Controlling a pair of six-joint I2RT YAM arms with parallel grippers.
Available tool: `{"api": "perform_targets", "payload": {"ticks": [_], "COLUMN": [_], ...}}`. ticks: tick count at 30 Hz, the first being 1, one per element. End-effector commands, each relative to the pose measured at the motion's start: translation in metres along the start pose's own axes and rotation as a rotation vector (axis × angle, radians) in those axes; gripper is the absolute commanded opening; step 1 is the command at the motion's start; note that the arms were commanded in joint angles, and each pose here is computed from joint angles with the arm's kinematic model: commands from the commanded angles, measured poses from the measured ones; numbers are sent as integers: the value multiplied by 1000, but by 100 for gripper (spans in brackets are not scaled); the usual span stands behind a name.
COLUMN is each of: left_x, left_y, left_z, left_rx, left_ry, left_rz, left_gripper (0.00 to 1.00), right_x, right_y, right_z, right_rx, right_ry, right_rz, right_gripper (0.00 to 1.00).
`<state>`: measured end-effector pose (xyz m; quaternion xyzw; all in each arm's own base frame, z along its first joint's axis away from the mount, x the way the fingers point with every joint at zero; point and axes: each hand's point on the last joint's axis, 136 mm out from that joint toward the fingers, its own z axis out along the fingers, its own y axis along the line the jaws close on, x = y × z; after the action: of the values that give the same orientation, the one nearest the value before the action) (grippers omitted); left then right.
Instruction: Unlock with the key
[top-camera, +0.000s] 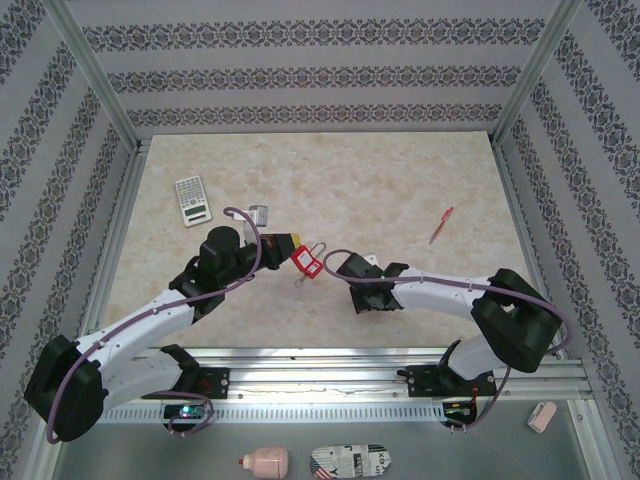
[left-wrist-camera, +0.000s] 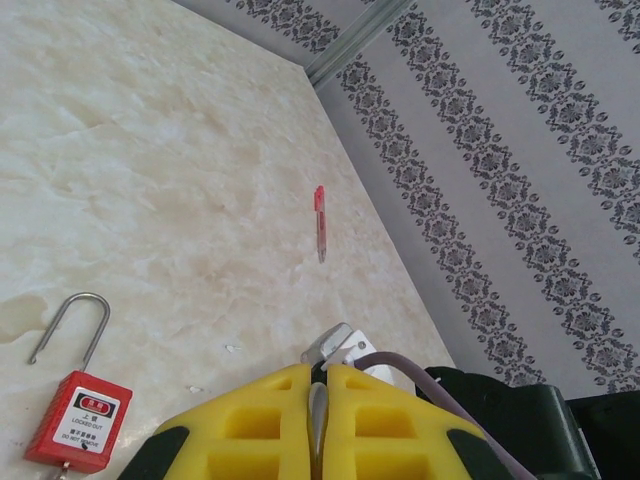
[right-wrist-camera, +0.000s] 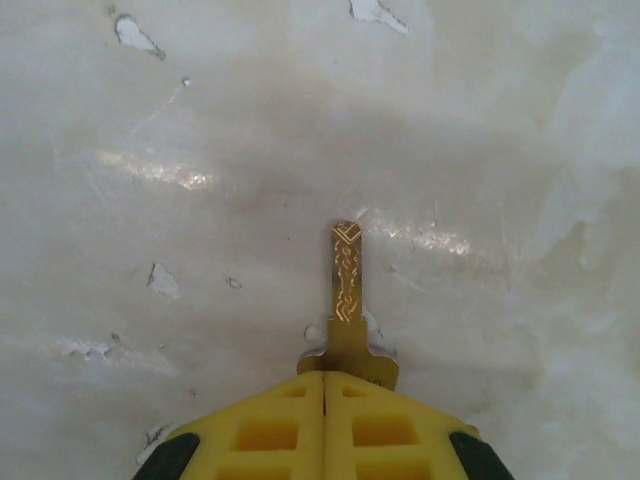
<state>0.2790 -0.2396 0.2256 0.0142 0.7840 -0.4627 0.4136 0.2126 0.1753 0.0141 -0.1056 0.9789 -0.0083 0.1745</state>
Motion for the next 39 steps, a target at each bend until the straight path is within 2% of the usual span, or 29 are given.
{"api": "perform_targets", "payload": {"ticks": [1, 9, 12, 27, 32, 39], "left_x": [-7, -5, -7, -6, -4, -4], "left_y": [-1, -2, -4, -5, -3, -3], "left_z": [-7, -9, -9, -14, -15, -16], "left_rx": [4, 9, 18, 13, 6, 8], "left_ry": [-28, -26, -29, -24, -22, -25], "left_rz": [30, 32, 34, 46, 44, 45], "left_gripper": [0, 0, 0, 0, 0, 0], "right_x": [3, -14, -17, -8, -1, 6], "right_y": [2, -7, -11, -9, -8, -15], "right_z": [5, -28, -34, 4, 12, 14], "right_rx": [-8, -14, -23, -127, -124, -79], "right_ry": [31, -44, -44, 83, 112, 148], "right_rz": [-17, 2, 14, 69, 68, 71], "right_gripper": [7, 26, 29, 40, 39, 34]}}
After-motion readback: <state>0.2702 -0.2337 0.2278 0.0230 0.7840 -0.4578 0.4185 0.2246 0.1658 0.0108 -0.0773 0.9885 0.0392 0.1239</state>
